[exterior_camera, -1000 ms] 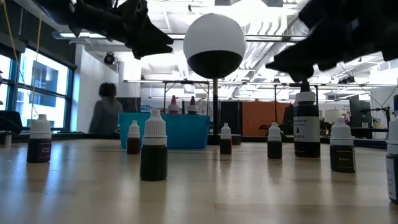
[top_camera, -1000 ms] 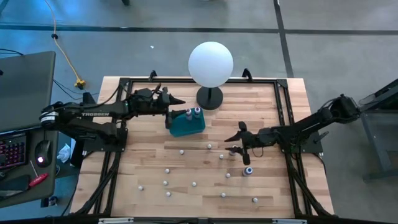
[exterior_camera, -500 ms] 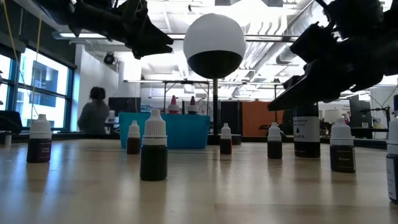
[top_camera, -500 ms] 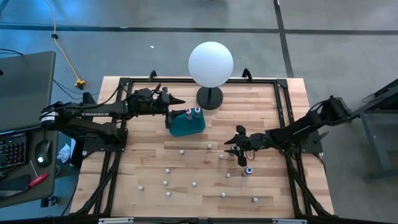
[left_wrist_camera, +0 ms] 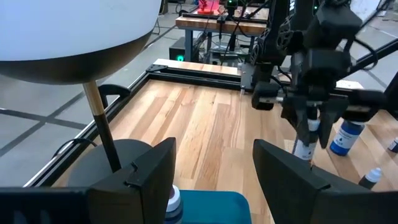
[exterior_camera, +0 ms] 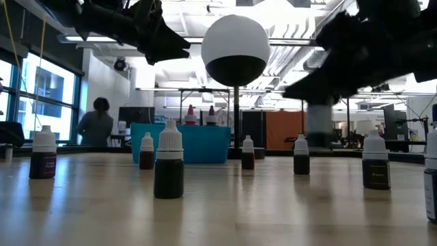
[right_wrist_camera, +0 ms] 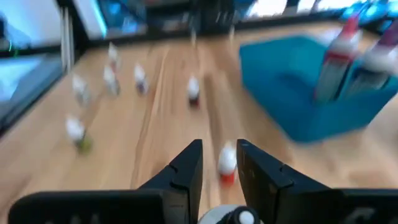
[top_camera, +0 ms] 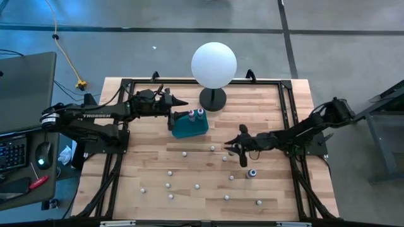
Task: Pick & Place food coloring
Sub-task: Put the large black food coloring bottle into the blue bin
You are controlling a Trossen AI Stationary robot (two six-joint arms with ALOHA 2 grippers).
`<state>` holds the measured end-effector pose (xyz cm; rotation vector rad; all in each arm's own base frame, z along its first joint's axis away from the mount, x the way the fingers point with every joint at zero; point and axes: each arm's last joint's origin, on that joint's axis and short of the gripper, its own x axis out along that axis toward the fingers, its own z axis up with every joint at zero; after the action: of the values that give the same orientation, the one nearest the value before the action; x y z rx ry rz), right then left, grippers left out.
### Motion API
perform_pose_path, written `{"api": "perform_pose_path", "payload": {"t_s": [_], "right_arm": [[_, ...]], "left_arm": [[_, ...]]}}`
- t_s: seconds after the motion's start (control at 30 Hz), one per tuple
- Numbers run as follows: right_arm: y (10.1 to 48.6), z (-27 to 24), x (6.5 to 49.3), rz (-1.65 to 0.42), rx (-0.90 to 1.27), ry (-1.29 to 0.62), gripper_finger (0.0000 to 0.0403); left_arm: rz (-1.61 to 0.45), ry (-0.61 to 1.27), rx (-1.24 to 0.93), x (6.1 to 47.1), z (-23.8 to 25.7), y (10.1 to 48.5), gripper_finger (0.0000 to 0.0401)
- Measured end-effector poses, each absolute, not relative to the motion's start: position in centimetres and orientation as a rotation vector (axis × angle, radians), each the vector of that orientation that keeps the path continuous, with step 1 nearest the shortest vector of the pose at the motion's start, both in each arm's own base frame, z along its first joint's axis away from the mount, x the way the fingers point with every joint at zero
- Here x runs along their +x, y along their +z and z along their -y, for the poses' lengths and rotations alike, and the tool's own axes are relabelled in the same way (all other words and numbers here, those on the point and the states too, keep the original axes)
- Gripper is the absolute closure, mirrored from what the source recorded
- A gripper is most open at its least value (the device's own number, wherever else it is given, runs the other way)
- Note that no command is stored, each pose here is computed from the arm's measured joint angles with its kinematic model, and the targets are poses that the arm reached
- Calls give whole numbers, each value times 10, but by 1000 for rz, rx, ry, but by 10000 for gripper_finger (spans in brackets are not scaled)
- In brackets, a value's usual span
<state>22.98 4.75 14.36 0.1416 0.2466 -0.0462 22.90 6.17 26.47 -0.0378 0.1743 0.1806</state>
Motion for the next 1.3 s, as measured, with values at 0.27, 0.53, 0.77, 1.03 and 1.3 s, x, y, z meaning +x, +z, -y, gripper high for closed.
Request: {"api": "perform_pose_path", "payload": {"t_s": [0.27,0.53,0.77,1.03,1.3], "right_arm": [[187,-39,260,-51,16,-135,319],[245,-22,326,-99,-81,-263,319],[215,7,377,-214,-38,-358,312],[183,30,406,-272,2,-449,319],[174,35,405,-322,-23,-472,289]], "left_arm": [[-160,116,-46,230,-60,266,188],[-149,180,-38,229,-62,267,188],[-151,180,-36,229,-62,267,188],[-153,180,-32,229,-62,267,188],[-199,181,-41,229,-62,262,188]]}}
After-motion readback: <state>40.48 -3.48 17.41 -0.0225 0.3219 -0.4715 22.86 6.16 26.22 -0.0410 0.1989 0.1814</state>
